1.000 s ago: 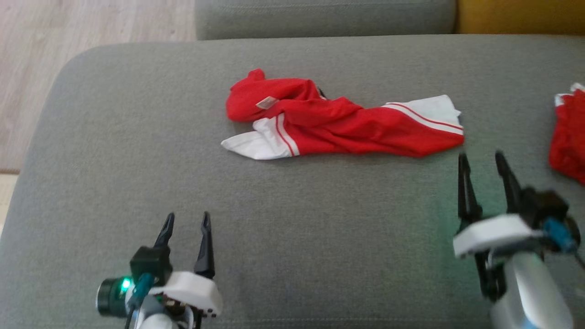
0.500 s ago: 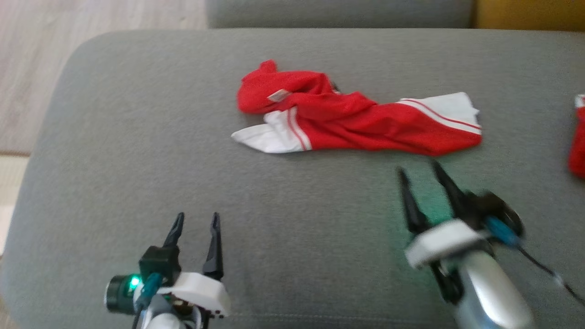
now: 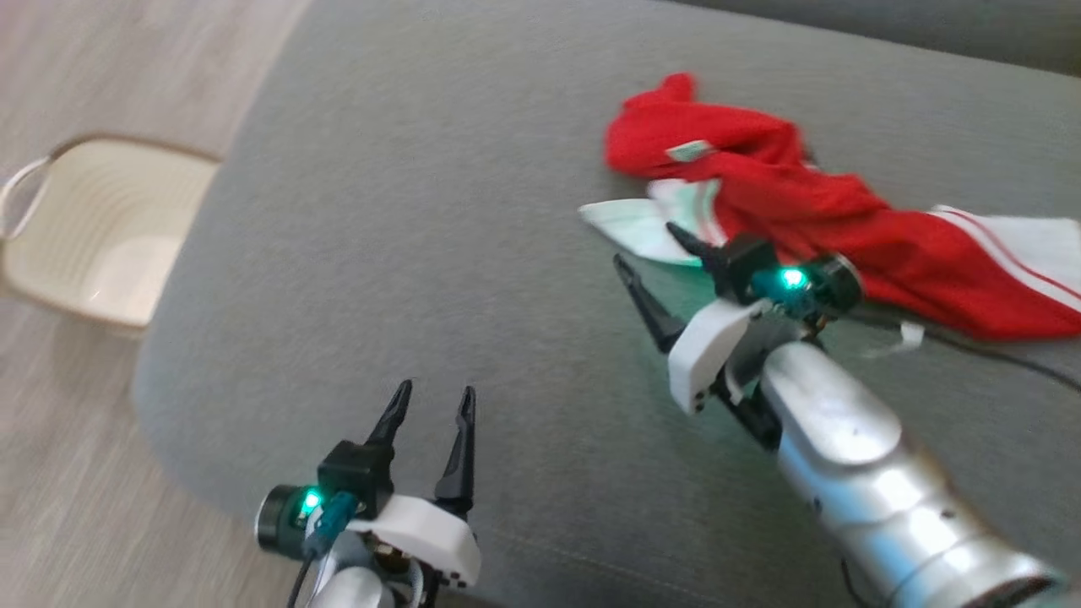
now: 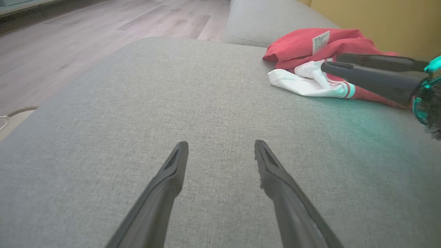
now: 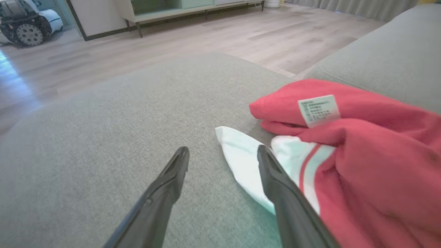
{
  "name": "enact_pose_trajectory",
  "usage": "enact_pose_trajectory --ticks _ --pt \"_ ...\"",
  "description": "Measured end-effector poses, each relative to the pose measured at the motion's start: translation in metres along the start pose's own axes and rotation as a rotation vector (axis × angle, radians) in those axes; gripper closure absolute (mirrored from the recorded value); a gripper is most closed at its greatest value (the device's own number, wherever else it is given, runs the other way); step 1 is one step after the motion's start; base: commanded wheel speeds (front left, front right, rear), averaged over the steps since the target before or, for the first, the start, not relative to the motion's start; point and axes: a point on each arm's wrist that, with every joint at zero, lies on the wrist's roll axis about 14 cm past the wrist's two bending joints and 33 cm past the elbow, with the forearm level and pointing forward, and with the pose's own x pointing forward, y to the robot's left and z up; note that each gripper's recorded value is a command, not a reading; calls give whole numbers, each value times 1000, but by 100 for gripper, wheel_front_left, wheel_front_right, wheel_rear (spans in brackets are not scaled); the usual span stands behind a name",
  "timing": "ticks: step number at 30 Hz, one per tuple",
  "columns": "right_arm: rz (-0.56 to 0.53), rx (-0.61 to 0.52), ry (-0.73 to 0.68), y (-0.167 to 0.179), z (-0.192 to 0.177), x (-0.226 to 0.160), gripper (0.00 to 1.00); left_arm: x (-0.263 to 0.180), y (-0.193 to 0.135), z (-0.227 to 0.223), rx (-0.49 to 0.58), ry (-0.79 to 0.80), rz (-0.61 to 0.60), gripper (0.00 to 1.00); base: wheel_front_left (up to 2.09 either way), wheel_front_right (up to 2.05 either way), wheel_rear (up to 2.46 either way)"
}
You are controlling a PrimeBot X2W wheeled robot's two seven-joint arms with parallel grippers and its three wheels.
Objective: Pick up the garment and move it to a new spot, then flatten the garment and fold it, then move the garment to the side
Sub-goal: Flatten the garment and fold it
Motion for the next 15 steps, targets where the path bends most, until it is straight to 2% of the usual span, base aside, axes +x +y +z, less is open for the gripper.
enact_pose_trajectory --ticks 5,10,12,13,14,15 --pt "37 -39 73 -3 -10 30 0 -7 15 -2 -19 13 59 0 0 0 0" --pt "42 -42 208 -11 -39 48 2 -11 24 -4 -17 23 102 0 0 0 0" --pt "44 -35 253 -14 -51 55 30 -9 29 -5 -22 33 119 0 0 0 0" --pt "42 -35 259 -16 -51 59 61 -8 30 -6 -19 37 126 0 0 0 0" --pt "39 -36 258 -19 -50 62 100 -7 31 -6 -16 40 129 0 0 0 0" --pt "32 -31 253 -23 -47 65 100 -6 31 -7 -14 42 130 0 0 0 0"
